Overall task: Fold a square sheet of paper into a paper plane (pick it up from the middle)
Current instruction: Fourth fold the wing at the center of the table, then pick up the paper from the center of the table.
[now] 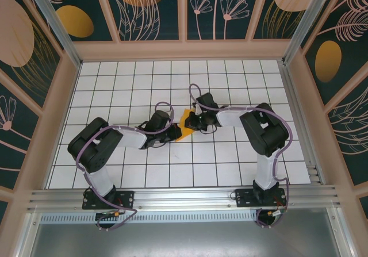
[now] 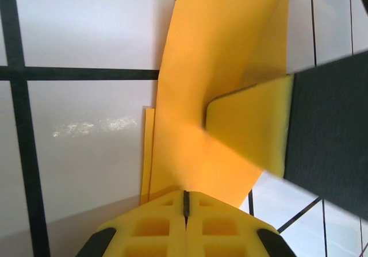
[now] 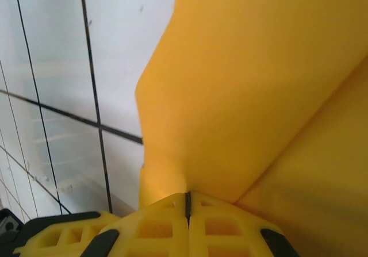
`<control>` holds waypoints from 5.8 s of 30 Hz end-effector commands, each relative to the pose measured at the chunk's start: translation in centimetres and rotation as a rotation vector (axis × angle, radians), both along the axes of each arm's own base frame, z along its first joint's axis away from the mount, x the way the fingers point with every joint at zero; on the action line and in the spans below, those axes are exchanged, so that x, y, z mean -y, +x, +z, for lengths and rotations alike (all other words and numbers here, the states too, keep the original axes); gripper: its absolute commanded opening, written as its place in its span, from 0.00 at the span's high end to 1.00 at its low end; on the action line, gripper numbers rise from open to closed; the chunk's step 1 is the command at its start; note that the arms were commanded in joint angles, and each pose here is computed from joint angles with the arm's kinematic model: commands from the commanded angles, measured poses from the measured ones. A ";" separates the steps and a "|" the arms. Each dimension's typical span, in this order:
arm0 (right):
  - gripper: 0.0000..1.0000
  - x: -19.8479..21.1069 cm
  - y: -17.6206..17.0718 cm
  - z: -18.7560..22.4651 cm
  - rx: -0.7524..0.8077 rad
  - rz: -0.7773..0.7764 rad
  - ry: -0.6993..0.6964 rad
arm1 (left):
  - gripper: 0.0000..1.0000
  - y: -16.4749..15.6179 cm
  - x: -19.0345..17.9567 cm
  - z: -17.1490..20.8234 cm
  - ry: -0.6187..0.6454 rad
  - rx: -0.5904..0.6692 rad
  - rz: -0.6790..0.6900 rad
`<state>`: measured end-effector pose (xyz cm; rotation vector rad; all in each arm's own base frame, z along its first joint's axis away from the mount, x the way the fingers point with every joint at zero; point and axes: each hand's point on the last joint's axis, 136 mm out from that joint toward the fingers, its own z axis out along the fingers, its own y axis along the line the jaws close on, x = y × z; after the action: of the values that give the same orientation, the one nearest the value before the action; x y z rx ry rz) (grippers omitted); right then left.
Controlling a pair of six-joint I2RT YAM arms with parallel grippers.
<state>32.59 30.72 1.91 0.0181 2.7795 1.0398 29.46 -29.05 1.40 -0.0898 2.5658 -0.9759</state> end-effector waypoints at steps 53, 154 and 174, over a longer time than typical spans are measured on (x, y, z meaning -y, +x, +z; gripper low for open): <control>0.99 0.9 4.0 3.0 0.170 0.020 -0.047 | 1.00 -4.9 -3.0 -5.7 0.152 -0.197 -0.052; 0.63 2.5 3.3 2.1 0.021 -0.278 -0.008 | 0.76 0.8 -3.3 -0.3 0.015 -0.091 0.078; 0.69 0.0 3.0 2.4 -0.012 -0.200 0.120 | 0.74 0.8 -3.8 0.0 -0.004 -0.093 0.088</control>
<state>35.61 30.11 4.17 0.3527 2.6689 1.0903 30.39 -26.56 2.03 -0.2078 2.6050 -1.0099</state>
